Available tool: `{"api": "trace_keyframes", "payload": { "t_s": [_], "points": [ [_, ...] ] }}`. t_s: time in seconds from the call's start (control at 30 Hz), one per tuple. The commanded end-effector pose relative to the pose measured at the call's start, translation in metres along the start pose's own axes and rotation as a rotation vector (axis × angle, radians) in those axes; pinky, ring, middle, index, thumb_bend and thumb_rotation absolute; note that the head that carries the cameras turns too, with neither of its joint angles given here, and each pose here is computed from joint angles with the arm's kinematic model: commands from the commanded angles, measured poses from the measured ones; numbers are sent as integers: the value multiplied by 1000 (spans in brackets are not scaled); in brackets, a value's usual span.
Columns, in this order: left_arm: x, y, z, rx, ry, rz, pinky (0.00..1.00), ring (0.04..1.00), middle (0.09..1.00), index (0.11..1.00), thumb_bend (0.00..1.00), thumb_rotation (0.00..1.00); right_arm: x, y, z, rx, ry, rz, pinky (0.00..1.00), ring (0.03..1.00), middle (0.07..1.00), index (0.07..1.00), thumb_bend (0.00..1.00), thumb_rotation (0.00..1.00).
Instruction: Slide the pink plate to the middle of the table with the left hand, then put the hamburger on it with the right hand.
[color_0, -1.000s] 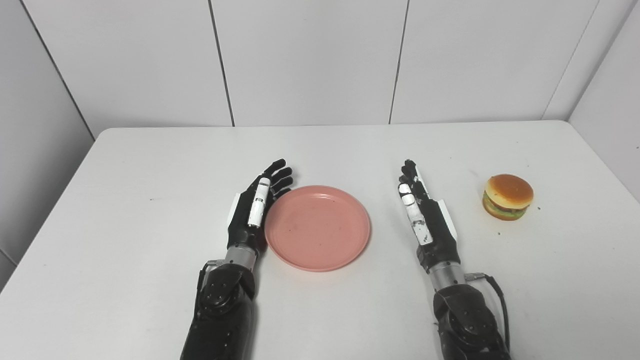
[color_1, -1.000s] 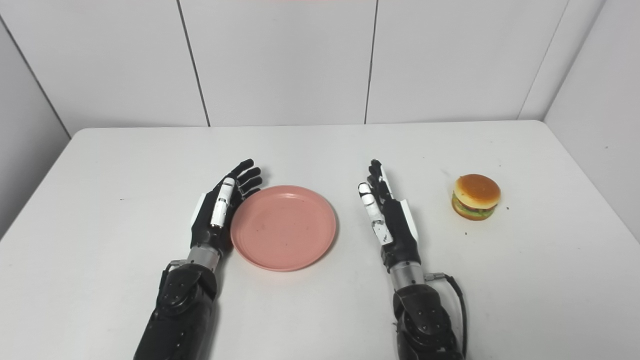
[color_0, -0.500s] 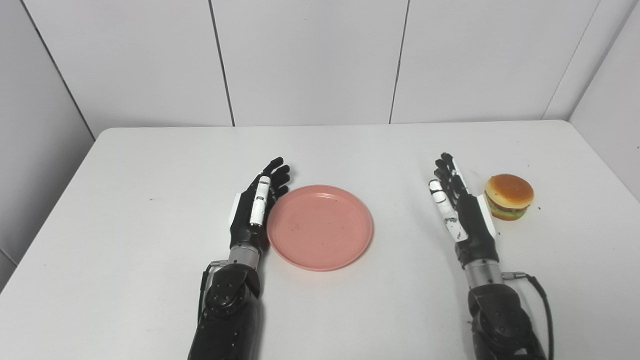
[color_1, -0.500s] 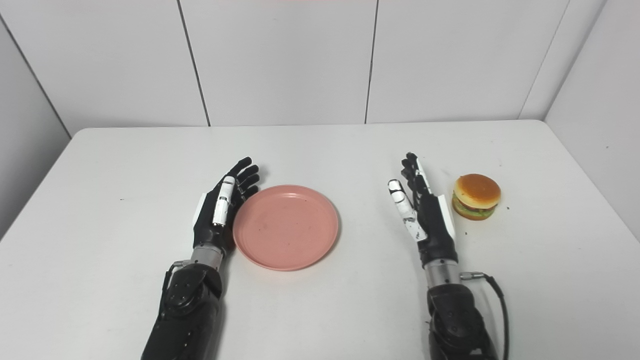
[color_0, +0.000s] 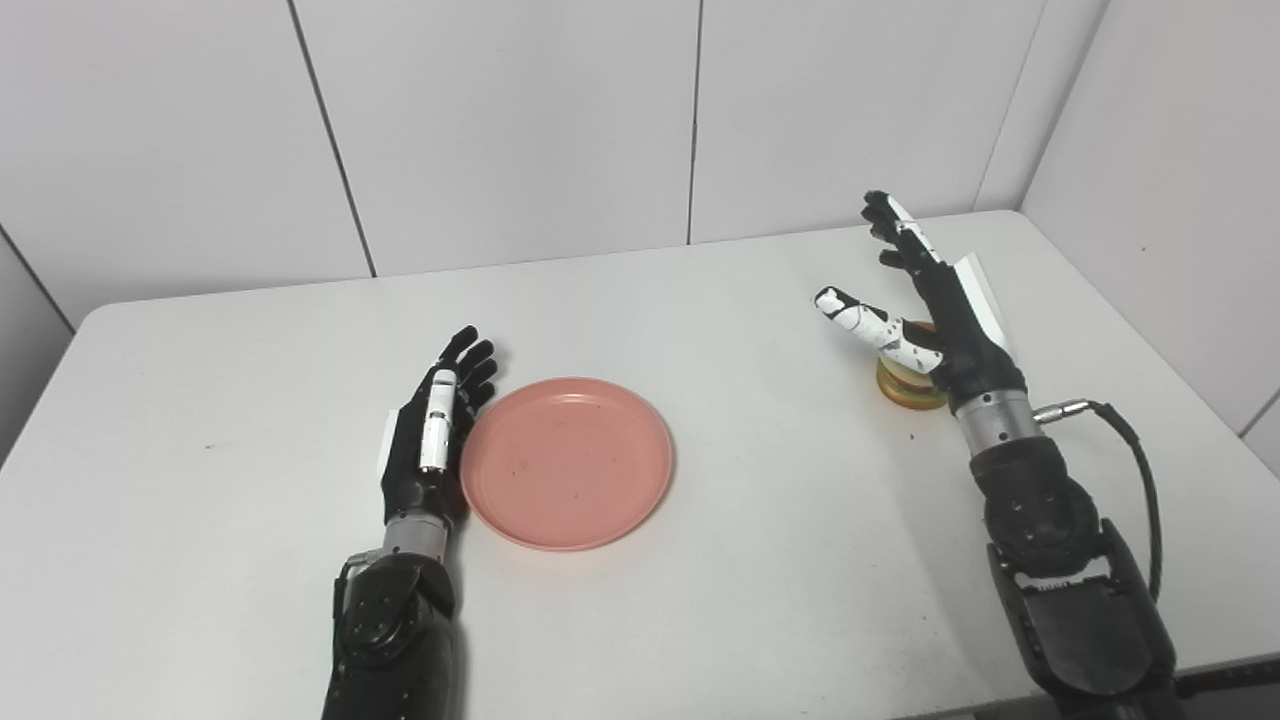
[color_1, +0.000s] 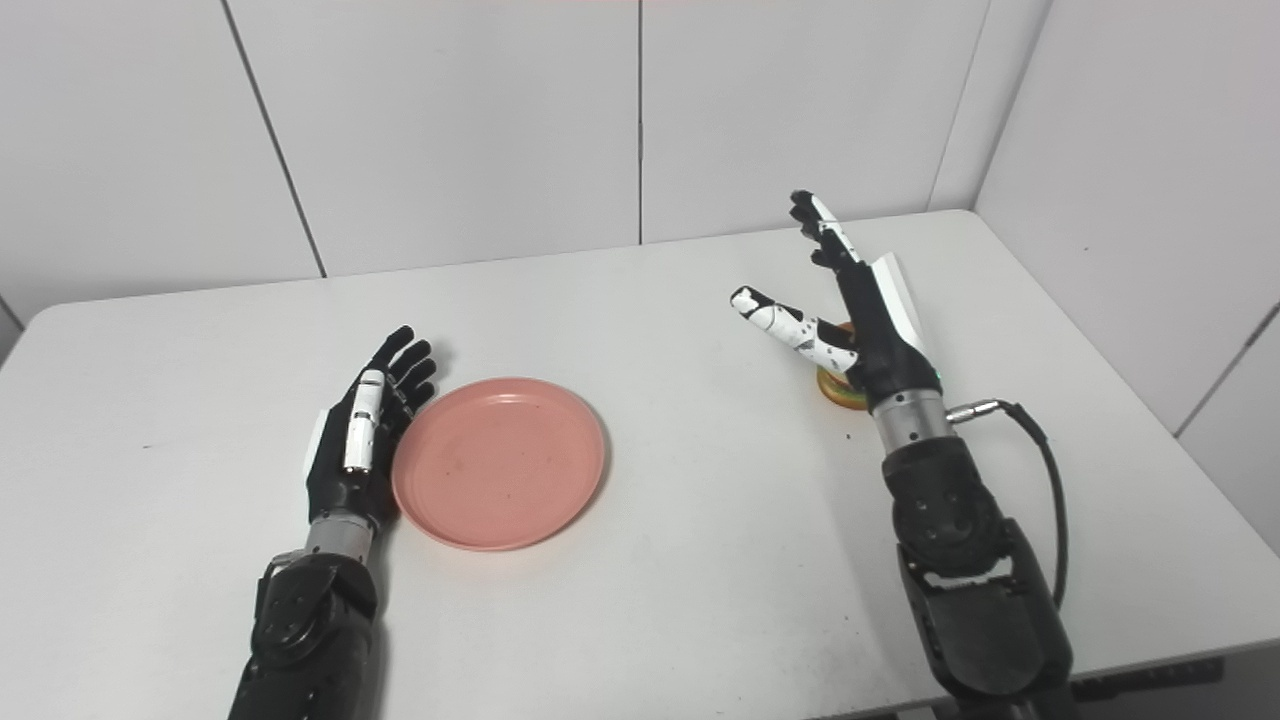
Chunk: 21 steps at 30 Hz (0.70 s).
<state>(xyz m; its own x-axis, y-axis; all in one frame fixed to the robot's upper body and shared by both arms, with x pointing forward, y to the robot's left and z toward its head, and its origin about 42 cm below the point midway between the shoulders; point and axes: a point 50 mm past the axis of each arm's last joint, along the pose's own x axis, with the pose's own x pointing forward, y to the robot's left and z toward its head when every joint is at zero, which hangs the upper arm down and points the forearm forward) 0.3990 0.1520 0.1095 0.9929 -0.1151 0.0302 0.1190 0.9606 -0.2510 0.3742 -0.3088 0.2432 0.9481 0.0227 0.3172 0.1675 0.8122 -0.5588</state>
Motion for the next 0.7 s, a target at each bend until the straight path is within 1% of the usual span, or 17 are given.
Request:
{"api": "trace_keyframes", "payload": {
  "t_s": [0.0,0.03,0.17,0.2,0.27,0.3,0.33,0.4,0.47,0.57,0.67],
  "points": [
    [-9,16,-14,19,71,23,909,887,861,828,194,935,17,-22,21,-50,-43,-27,857,905,903,921,703,704],
    [-9,17,-14,19,71,24,908,886,860,827,194,933,19,-25,21,-63,-37,-24,858,905,904,921,701,701],
    [-10,21,-14,2,82,32,909,872,848,812,200,857,24,-34,14,-104,3,-22,856,909,914,924,691,663],
    [-10,22,-13,2,84,31,914,874,847,814,195,852,26,-36,13,-122,14,-23,846,904,911,919,693,656],
    [-11,23,-12,2,90,24,917,887,859,830,185,897,28,-41,9,-139,29,-23,848,911,917,916,705,637],
    [-11,23,-12,-1,93,23,919,889,861,831,185,901,29,-41,8,-141,34,-23,849,913,919,915,706,634],
    [-11,24,-12,3,92,20,920,890,861,833,185,904,31,-44,7,-153,57,-16,850,914,920,915,708,632],
    [-11,26,-13,11,91,17,913,892,866,837,175,886,35,-48,4,-168,99,-7,861,932,938,917,725,635],
    [-11,28,-14,19,85,17,909,890,866,832,183,864,39,-51,4,-191,133,0,859,936,947,918,729,602],
    [-11,33,-16,6,69,11,909,894,863,833,192,805,44,-56,6,-273,166,14,803,909,933,910,720,571],
    [-10,39,-16,2,68,6,919,906,877,844,190,790,46,-56,8,-337,176,14,789,892,919,895,744,565]
  ]
}}
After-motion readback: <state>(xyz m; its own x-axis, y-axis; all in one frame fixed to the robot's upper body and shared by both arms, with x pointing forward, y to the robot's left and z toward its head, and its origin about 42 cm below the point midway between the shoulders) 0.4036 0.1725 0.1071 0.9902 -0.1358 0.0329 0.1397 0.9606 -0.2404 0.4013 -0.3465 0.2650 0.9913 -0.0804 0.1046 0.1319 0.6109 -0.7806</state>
